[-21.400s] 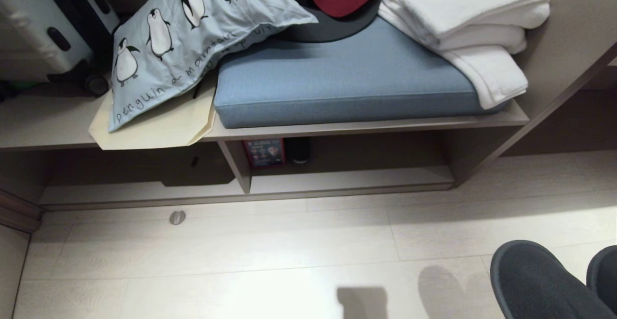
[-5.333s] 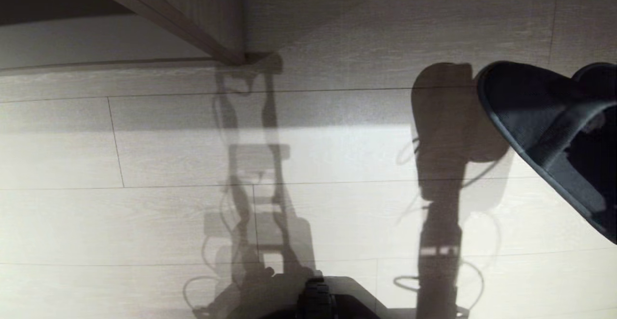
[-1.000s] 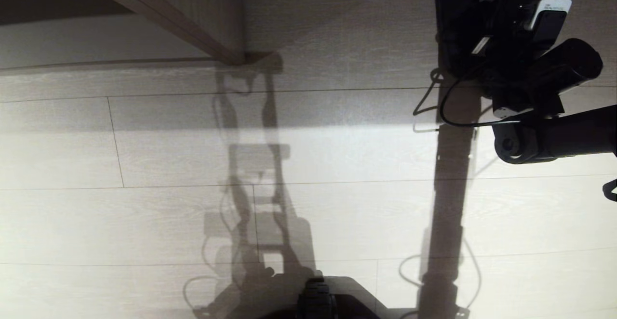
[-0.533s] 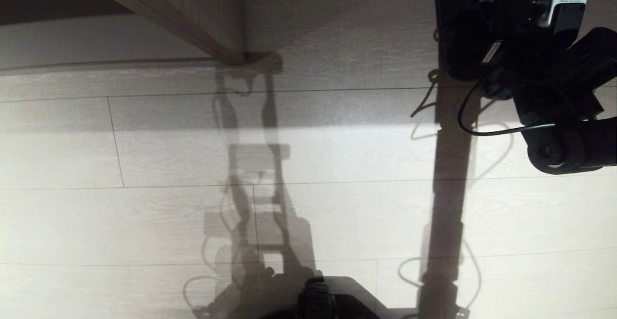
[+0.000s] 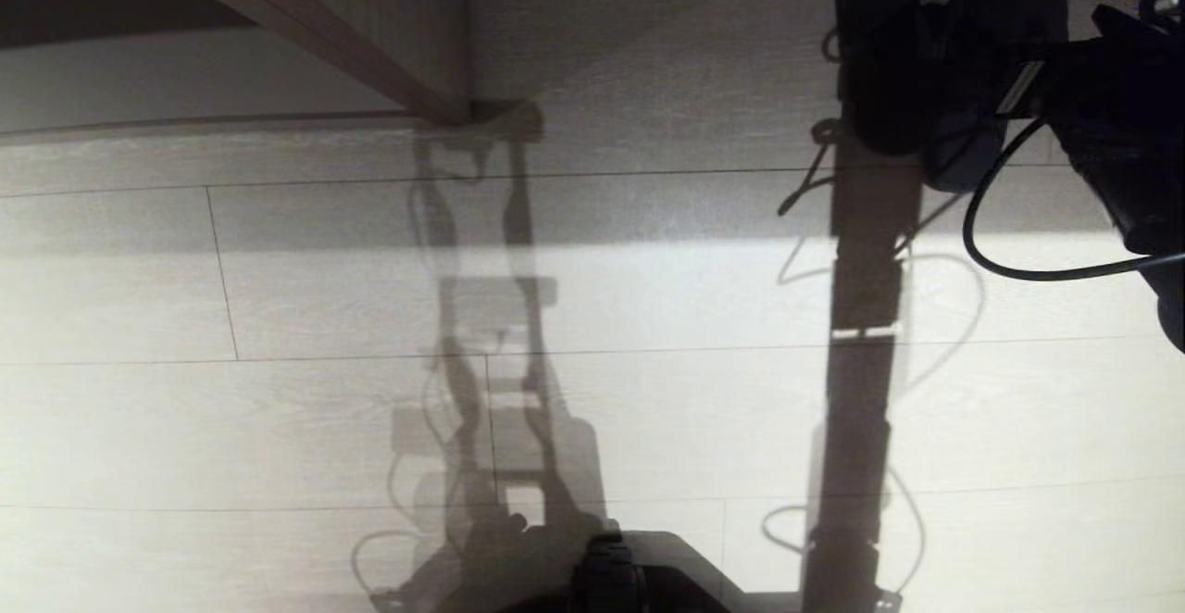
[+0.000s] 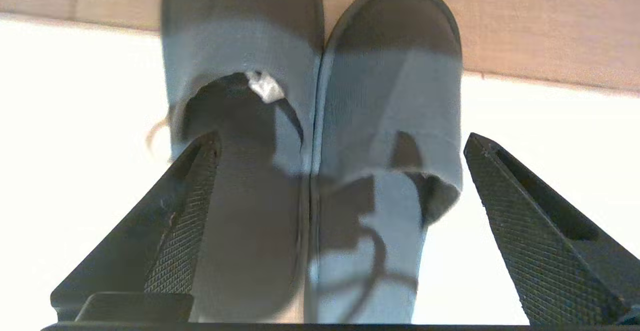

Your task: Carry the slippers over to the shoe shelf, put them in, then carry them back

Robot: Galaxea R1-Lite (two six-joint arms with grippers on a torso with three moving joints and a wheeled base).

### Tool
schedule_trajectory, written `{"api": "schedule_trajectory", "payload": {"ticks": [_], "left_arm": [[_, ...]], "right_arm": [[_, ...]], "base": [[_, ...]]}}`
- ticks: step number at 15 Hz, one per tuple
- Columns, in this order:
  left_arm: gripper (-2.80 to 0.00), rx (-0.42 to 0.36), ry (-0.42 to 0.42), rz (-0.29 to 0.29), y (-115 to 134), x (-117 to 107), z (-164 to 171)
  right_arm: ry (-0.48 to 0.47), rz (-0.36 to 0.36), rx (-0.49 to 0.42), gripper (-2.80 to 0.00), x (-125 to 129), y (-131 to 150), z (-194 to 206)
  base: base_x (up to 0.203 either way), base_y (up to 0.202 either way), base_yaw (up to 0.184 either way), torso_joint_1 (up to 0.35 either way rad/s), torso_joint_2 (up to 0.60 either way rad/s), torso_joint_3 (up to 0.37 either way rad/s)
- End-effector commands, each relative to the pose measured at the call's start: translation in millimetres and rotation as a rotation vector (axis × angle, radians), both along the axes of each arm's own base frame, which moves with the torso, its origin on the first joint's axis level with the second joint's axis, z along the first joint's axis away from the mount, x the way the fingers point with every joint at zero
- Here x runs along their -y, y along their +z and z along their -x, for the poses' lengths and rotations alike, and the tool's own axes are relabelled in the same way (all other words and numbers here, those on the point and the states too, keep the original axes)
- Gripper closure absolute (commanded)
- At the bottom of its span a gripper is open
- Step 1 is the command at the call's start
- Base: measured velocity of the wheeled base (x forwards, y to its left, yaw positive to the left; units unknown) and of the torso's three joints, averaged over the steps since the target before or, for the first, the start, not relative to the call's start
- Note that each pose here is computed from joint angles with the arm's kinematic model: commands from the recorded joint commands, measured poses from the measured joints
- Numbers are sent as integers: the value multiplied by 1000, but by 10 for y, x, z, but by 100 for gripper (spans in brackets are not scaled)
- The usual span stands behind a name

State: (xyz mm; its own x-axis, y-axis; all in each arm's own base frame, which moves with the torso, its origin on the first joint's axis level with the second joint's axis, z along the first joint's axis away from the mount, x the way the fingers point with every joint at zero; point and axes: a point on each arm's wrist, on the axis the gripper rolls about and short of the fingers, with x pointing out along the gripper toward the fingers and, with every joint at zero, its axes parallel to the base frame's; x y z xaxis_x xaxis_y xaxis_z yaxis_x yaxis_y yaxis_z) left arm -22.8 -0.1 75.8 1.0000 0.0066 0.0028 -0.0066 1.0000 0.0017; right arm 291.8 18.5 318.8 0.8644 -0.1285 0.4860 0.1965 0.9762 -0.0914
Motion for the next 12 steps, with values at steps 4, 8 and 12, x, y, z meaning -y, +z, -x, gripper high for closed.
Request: {"api": "schedule_trajectory", "payload": {"ticks": [4,8,12], "left_arm": [[0,0,1,0,0,0,0],[0,0,1,0,0,0,0],[0,0,1,0,0,0,0]], "right_arm": [[24,15,-51,-280,22,147,487],[67,47,-271,0,53,112,1068],[80,54,-303,0,106,71,1739]], "base": [[0,0,0,0,0,0],[0,0,0,0,0,0],[0,0,0,0,0,0]]}}
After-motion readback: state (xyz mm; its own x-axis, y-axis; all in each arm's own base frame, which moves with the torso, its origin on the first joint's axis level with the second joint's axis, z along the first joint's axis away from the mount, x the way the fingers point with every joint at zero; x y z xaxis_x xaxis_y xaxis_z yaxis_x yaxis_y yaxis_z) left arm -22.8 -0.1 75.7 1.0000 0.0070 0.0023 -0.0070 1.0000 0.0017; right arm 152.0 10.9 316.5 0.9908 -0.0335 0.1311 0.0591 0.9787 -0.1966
